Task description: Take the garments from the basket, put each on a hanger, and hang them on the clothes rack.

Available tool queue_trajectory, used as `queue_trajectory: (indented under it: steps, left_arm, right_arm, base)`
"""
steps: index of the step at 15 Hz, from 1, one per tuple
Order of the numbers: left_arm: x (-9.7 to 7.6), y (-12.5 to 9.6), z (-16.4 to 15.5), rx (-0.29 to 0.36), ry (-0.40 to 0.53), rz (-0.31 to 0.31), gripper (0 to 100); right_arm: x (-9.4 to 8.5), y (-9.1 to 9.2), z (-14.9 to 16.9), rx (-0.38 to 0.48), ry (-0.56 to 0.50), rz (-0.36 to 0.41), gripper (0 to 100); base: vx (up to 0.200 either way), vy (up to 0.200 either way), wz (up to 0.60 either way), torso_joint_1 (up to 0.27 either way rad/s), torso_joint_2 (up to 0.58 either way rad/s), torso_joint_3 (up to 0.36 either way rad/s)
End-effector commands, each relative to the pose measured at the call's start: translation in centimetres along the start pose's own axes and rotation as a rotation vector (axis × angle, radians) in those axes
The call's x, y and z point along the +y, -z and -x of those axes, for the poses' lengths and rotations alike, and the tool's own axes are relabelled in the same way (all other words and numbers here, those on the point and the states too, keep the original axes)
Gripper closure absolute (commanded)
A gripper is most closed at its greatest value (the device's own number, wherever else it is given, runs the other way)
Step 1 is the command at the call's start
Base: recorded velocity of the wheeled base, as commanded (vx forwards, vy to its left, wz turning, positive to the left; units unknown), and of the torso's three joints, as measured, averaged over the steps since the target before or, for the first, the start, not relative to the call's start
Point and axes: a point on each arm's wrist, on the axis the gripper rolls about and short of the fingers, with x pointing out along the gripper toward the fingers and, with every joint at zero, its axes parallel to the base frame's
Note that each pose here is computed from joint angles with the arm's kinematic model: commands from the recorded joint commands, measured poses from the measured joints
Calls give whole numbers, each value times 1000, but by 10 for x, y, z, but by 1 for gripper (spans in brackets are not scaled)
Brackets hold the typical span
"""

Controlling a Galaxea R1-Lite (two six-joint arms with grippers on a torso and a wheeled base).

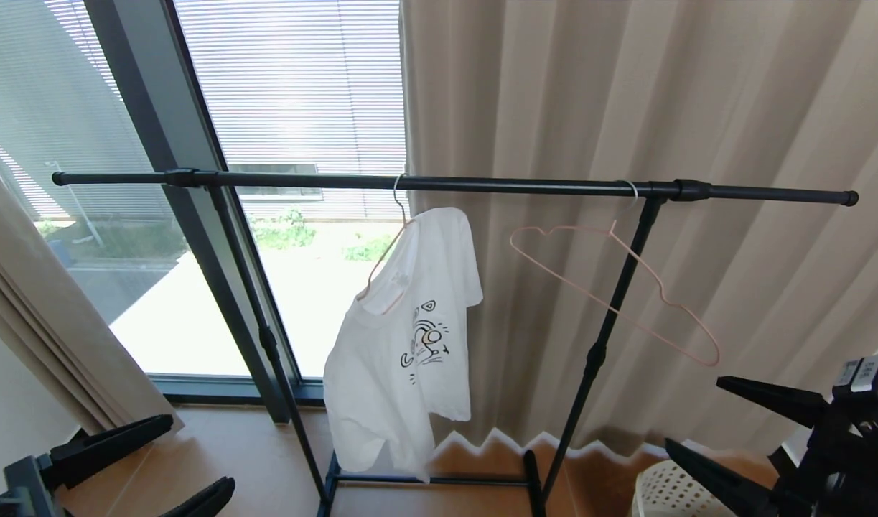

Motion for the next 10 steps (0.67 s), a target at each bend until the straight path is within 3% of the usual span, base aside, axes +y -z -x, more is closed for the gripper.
queue_trajectory:
  steps: [1, 2, 3, 10]
  left_arm:
    - [-7, 25, 28, -35, -16, -8, 0]
    - [-8, 29, 32, -29, -16, -6, 0]
    - [-11, 37, 41, -19, -16, -3, 0]
    - [-21, 72, 76, -27, -28, -2, 0]
  right_arm:
    - [9, 19, 30, -45, 14, 9, 0]
    - [10, 20, 35, -50, 16, 9, 0]
    - [15, 32, 54, -8, 16, -7, 0]
    - [33, 82, 112, -68, 113, -1, 0]
  base:
    - [0, 0, 0, 0, 0, 0]
    - [0, 0, 0, 0, 0, 0]
    - [0, 0, 0, 0, 0, 0]
    - [0, 0, 0, 0, 0, 0]
